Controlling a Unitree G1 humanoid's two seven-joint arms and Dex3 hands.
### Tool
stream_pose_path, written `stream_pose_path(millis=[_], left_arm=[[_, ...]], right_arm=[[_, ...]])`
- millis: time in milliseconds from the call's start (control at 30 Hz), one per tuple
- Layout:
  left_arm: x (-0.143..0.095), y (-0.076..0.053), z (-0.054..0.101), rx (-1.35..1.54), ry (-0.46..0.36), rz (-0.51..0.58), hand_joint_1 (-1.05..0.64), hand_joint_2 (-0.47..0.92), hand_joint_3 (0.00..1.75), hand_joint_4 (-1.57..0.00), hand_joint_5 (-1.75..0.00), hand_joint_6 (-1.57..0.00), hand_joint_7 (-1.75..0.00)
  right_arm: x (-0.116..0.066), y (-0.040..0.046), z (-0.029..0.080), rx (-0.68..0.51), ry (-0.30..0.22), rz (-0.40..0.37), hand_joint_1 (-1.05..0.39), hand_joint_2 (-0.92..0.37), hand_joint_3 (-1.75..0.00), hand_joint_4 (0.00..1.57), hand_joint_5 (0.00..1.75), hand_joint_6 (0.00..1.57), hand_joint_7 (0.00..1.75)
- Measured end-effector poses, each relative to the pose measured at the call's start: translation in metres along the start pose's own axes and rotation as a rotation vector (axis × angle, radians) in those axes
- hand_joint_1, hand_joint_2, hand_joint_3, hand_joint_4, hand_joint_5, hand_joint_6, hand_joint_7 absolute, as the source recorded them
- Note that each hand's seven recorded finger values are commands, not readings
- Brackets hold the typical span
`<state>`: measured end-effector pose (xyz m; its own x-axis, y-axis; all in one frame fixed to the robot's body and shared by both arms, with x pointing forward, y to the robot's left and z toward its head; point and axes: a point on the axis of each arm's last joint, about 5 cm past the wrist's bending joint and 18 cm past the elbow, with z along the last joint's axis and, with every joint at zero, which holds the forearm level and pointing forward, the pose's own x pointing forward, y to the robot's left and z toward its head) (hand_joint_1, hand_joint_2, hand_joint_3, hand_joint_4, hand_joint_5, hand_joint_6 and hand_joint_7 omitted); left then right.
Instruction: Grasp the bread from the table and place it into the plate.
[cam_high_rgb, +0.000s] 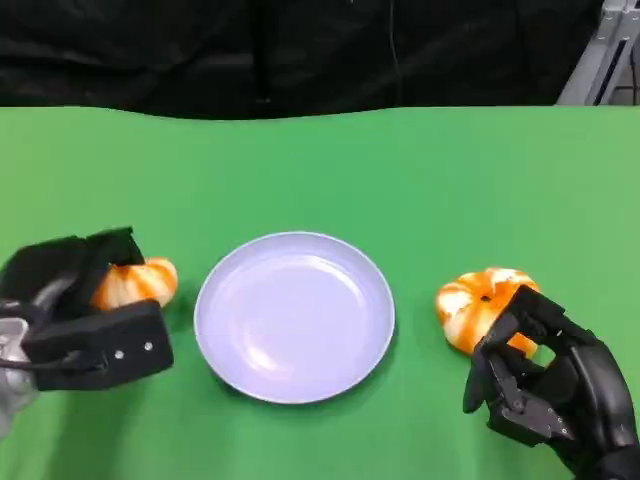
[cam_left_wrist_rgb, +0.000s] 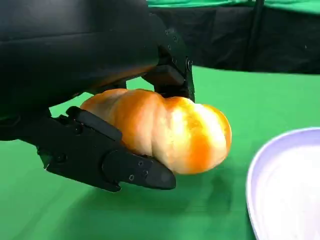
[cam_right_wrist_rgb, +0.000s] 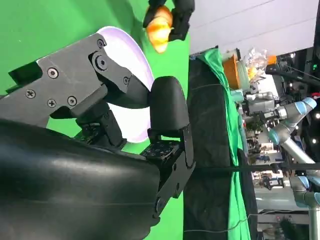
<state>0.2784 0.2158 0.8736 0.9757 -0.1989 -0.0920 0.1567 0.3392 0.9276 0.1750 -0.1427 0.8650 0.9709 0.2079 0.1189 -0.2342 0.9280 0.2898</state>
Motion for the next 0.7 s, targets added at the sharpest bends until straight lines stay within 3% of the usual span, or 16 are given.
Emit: stream_pose_path(millis=[167, 467, 667, 700], left_arm=[[0.003, 0.010, 0.010, -0.017, -0.055, 0.040, -0.06, 0.92, 0.27, -0.66, -1.72, -0.75, -1.30], [0.007, 0.024, 0.040, -0.045, -0.231, 0.075, -0.02, 0.92, 0.29, -0.63, -1.74, -0.69, -1.45], [0.010, 0.015, 0.061, -0.080, -0.304, -0.008, -0.05, 0.92, 0.32, -0.60, -1.75, -0.64, -1.48], [0.011, 0.012, 0.064, -0.087, -0.314, -0.017, -0.07, 0.92, 0.33, -0.61, -1.72, -0.68, -1.42]], right_arm=[[0.000, -0.0002, 0.000, -0.003, 0.001, 0.001, -0.13, -0.59, -1.12, 0.82, 1.75, 0.60, 1.75], [0.000, -0.0001, 0.000, -0.003, 0.001, 0.000, -0.13, -0.60, -1.11, 0.80, 1.75, 0.59, 1.75], [0.000, 0.0007, 0.000, -0.004, -0.006, 0.004, -0.12, -0.60, -1.11, 0.81, 1.75, 0.60, 1.75], [0.000, 0.0007, 0.000, -0.005, -0.007, 0.004, -0.12, -0.60, -1.12, 0.82, 1.75, 0.60, 1.75]])
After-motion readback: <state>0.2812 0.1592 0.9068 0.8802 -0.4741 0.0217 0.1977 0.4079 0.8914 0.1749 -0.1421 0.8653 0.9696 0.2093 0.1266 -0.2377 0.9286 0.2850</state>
